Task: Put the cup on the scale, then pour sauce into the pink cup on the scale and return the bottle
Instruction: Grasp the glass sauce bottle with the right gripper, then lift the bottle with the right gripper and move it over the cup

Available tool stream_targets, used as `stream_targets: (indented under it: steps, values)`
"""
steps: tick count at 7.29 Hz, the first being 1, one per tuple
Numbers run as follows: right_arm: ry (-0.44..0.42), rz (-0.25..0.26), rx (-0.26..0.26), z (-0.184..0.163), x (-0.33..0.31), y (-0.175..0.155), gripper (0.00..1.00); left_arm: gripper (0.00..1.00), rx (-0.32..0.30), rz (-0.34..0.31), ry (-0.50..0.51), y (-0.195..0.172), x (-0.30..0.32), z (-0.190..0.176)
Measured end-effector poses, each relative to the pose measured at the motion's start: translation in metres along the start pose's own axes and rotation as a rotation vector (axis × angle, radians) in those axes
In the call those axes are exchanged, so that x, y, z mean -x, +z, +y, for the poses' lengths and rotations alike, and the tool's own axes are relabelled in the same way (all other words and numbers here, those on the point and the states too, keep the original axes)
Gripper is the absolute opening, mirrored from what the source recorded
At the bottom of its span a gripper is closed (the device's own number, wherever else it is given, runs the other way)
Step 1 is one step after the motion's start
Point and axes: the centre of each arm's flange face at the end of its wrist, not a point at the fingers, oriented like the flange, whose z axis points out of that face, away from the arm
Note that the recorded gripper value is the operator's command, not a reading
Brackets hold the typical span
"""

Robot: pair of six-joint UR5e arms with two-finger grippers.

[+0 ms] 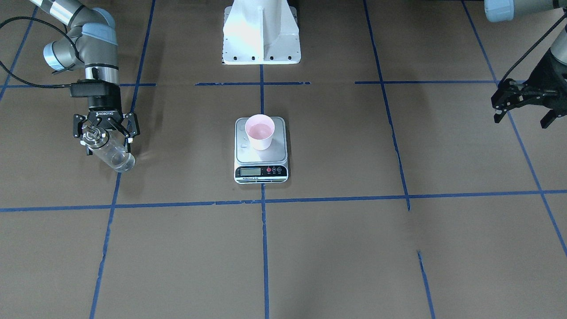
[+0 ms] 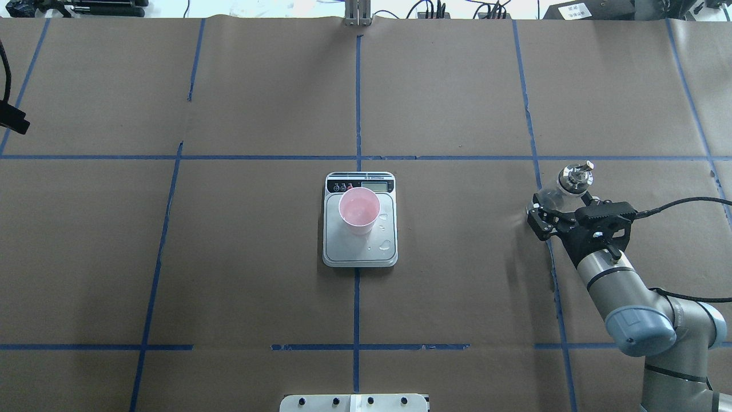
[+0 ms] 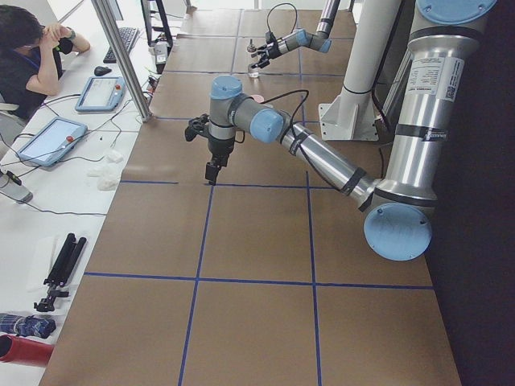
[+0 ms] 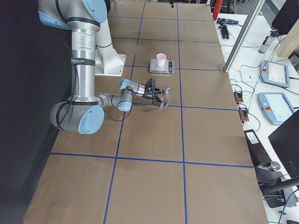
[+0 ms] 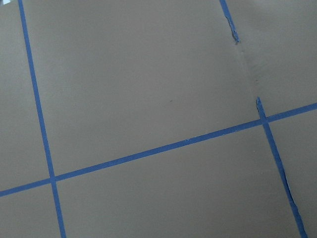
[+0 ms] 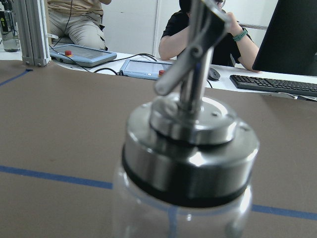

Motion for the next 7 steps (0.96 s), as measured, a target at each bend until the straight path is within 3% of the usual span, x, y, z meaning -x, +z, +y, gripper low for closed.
stream_targets:
  steps: [1, 4, 7]
  values:
    - [0.003, -0.001, 0.002, -0.001, 0.001, 0.001, 0.04, 1.0, 0.0, 0.0, 0.0, 0.0, 0.0, 0.0]
    - [0.006, -0.016, 0.003, -0.02, 0.007, 0.01, 0.0, 1.0, 0.001, 0.0, -0.004, 0.0, 0.0, 0.0]
    - [-0.063, -0.055, -0.015, -0.068, 0.013, 0.019, 0.0, 1.0, -0.004, 0.001, -0.001, -0.003, 0.003, 0.0]
